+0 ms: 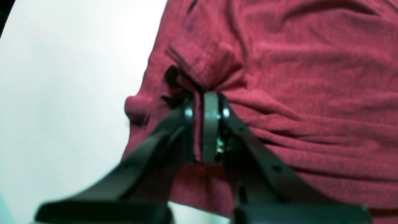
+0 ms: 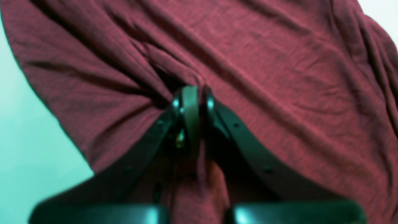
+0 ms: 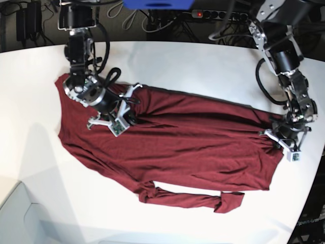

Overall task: Layout the t-shirt on the table in an organized manner, then fold the t-shirt properly
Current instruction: 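Move the left gripper down the shirt's side edge and grasp it, then pull the shoulder corner with the right gripper outward, away from the left gripper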

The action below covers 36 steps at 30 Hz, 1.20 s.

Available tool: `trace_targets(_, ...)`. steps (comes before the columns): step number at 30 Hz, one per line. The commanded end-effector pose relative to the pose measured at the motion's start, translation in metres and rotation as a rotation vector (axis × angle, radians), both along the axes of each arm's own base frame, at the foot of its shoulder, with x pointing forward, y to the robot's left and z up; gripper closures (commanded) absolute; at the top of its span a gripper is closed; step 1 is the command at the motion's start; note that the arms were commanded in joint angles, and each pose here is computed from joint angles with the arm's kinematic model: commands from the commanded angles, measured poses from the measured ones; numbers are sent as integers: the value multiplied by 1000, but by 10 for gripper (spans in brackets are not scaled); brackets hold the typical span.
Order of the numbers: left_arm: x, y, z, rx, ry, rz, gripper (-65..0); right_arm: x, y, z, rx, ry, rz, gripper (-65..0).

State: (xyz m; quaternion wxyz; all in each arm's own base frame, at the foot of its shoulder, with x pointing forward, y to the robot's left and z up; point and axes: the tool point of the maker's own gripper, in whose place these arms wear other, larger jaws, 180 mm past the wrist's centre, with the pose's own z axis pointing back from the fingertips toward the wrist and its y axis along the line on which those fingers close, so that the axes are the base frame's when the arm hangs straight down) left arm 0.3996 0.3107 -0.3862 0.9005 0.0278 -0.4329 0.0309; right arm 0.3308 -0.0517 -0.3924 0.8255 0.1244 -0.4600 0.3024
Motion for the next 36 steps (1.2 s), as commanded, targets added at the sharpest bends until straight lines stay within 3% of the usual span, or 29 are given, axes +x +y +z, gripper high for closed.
trace_targets(1,16,9,26,19,-74,7,-5,12,2,17,25,-58,-1,-59)
trace_targets(6,18,20,27,24,-62,17,-6,16,-2,28,22,-89,-9,-250)
trace_targets(9,16,21,21,17,-47,20,-8,12,-23,38,-5,-123,-48,-335)
trace_targets(13,16,23,22,21,-49,21,-98,-1,-57,50,-33,-155,-135,-406)
trace_targets(17,14,21,20,17,-46,20,-223,-31,-82,42,-62,-125,-195,-411)
trace_targets(21,13,20,18,13,-41,20,-288,-65,-87,19,-84,-42,-194,-411)
trace_targets(31,13,20,18,15,-40,20,-289,-82,-81,6,-69,8,-196,-408)
trace_targets(34,13,21,17,16,-39,20,-289,-83,-81,4,-68,13,-196,-366)
trace_targets(36,12,21,17,15,-37,20,-289,-83,-81,-1,-63,28,-199,-305)
